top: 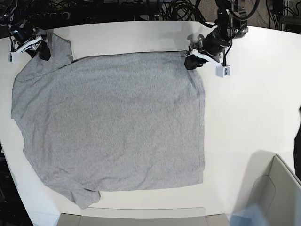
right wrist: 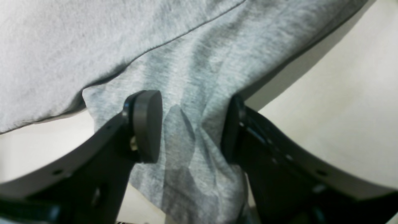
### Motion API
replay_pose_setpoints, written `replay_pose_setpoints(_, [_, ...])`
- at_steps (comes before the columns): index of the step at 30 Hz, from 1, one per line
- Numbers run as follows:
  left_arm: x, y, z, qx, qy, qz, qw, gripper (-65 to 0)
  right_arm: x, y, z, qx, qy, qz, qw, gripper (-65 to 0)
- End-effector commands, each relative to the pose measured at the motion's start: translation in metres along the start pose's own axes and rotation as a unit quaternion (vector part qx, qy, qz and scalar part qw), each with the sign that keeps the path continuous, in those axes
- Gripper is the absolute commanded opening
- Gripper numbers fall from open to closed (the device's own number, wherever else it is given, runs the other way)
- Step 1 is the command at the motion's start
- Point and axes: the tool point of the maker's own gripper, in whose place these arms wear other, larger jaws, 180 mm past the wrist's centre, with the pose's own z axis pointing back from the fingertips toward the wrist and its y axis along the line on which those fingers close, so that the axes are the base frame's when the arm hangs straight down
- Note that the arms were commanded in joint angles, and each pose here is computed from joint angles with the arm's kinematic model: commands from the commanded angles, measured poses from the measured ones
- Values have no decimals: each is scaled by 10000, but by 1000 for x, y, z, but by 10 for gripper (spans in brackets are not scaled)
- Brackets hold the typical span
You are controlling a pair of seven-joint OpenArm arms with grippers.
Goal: Fold the T-shirt properly
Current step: 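Close both grippers on the shirt's shoulder corners, then lift the shoulders and fold them over toward the hem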
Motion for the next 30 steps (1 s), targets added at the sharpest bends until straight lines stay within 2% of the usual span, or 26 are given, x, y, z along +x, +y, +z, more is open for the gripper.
replay_pose_setpoints(1, [-12,9,1,175,268,-23,9995,-448,-23,-10,2,-267,577,23,9980,-352])
replay_pose_setpoints(4, [-19,-2,-3,50,357,-100,9993,-451,-23,-10,2,-267,577,23,9980,-352])
replay_pose_setpoints(6, [-23,-6,-6,2,414,-141,9990,-481,-23,-10,2,-262,582,26,9980,-352])
replay_pose_setpoints(10, [-10,-8,-12,-29,308,-154,9994,-642,-31,-2,-3,-128,754,117,9970,-353])
replay_pose_setpoints(11, [-9,-7,-13,-14,304,-140,9994,-650,-35,-3,0,-141,805,123,9966,-353])
replay_pose_setpoints(12, [-9,-7,-13,-9,305,-146,9994,-650,-37,-3,1,-144,834,126,9963,-360])
replay_pose_setpoints(14, [-8,-6,-12,0,296,-171,9994,-650,-33,2,1,-50,800,265,9964,-414])
replay_pose_setpoints(16, [-8,-6,-11,-3,292,-176,9994,-650,-30,7,1,38,759,390,9963,-504])
replay_pose_setpoints(18, [-8,-6,-11,-8,291,-171,9994,-650,-28,4,3,-35,721,340,9968,-624])
replay_pose_setpoints(19, [-8,-6,-11,-14,290,-165,9994,-650,-28,4,2,-56,715,306,9970,-650])
replay_pose_setpoints(27, [-10,-14,0,-76,261,-258,9993,-650,-38,-6,13,-248,814,174,9962,-650])
replay_pose_setpoints(30, [-4,-24,19,-146,102,-503,9986,-650,-16,-15,34,-522,512,366,9967,-650])
